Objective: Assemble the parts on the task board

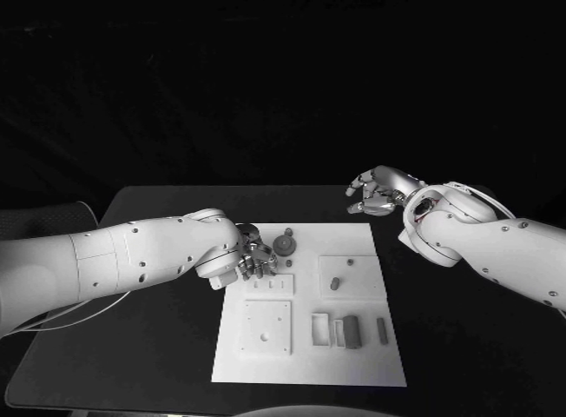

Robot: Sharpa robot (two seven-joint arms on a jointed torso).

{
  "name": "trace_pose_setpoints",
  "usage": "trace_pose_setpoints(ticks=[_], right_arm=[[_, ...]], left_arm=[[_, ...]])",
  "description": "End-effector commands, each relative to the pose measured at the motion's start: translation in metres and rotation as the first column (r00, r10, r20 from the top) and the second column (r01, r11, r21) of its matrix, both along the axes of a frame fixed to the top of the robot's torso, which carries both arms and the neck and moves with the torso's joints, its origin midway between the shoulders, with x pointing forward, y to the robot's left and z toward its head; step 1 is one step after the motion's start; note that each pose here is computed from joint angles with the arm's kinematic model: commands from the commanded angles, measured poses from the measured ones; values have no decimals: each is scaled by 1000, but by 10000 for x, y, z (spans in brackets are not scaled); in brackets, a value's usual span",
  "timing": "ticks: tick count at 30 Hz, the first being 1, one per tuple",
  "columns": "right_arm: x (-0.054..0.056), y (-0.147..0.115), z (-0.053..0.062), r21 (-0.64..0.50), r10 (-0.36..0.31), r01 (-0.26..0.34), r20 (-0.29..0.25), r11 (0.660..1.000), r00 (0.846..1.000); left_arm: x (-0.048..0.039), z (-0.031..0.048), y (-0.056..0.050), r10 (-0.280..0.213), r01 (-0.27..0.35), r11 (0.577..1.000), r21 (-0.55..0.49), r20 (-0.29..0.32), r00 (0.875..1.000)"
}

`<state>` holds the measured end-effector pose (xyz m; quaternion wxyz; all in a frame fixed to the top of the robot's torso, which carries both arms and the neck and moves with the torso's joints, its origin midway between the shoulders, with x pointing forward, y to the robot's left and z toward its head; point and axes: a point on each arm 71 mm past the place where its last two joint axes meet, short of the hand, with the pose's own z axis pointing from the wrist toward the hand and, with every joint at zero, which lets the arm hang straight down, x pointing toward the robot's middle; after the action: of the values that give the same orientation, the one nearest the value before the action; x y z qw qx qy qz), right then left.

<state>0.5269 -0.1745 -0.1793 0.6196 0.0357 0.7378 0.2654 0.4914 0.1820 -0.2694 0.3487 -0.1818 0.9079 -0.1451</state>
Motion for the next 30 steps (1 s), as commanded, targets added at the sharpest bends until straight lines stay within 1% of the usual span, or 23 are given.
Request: trace_pose_setpoints(ticks=[1,7,17,23,30], right_arm=[[-6,15,6,4,12,-12,0,1000,1000],[-10,22,3,1,15,-15,-5,1000,1000],[-15,26,0,-2,18,-18,-11,1000,1000],[-16,26,-6,-7,20,-20,-19,1000,1000],[-18,29,-9,-10,21,-21,-23,1000,1000]], left_arm=[[-27,-33,-6,-73,75,995,60,-38,997],[-27,-55,20,-77,80,994,69,-50,996],[-38,-95,-3,-91,96,993,75,-68,994],[-33,-118,0,-79,83,994,74,-60,995],[-19,-122,-40,-75,78,995,69,-47,996]])
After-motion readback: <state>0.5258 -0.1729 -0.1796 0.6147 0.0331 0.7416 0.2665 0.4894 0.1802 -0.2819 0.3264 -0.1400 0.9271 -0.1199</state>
